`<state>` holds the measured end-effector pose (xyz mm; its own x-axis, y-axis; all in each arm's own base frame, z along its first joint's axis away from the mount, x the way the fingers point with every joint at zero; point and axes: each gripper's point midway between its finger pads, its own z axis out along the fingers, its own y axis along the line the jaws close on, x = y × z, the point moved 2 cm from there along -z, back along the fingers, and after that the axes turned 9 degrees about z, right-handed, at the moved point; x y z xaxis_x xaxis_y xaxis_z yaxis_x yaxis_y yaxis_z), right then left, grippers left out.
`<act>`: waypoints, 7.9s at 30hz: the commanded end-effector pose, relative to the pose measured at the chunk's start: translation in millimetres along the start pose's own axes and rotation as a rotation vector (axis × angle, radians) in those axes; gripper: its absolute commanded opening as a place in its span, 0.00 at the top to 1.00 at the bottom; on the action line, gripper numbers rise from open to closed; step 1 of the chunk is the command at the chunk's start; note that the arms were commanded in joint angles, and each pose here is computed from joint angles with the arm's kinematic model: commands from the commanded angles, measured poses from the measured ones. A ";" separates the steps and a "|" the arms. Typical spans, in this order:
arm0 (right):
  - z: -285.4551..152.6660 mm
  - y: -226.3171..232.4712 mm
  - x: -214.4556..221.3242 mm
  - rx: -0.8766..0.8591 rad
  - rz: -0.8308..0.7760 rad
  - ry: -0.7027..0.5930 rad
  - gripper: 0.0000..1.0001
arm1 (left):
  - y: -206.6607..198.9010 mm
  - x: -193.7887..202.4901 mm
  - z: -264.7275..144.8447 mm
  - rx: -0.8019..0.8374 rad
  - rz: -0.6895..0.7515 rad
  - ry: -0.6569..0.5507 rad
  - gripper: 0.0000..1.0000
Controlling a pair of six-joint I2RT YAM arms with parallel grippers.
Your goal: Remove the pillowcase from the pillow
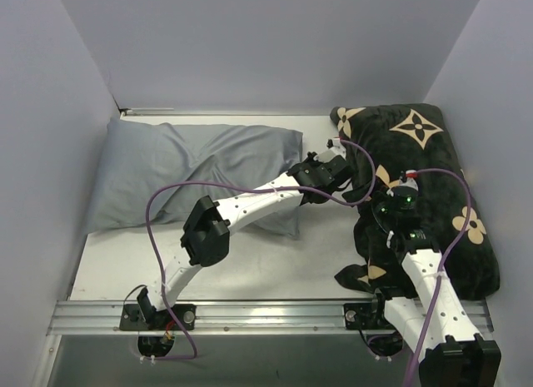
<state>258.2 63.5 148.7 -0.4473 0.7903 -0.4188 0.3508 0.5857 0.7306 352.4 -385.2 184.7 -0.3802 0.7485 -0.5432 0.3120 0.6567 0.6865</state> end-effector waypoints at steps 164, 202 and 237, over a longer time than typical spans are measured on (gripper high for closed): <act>11.9 249.8 84.4 -0.357 -0.504 0.152 1.00 | 92.4 155.4 -130.4 0.363 -0.917 -0.177 1.00; 35.5 295.7 15.7 -0.294 -0.395 0.080 1.00 | -95.2 223.0 -123.9 0.728 -0.689 0.141 0.90; 17.9 272.2 50.6 -0.251 -0.522 0.097 1.00 | 146.5 80.9 -135.3 0.166 -0.933 -0.271 0.44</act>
<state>343.7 270.0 272.2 -0.6886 0.3240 -0.6487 -0.0772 0.8568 0.5098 245.1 -265.6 288.7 -0.3779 -0.0550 -0.9242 0.1654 0.9782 -0.1258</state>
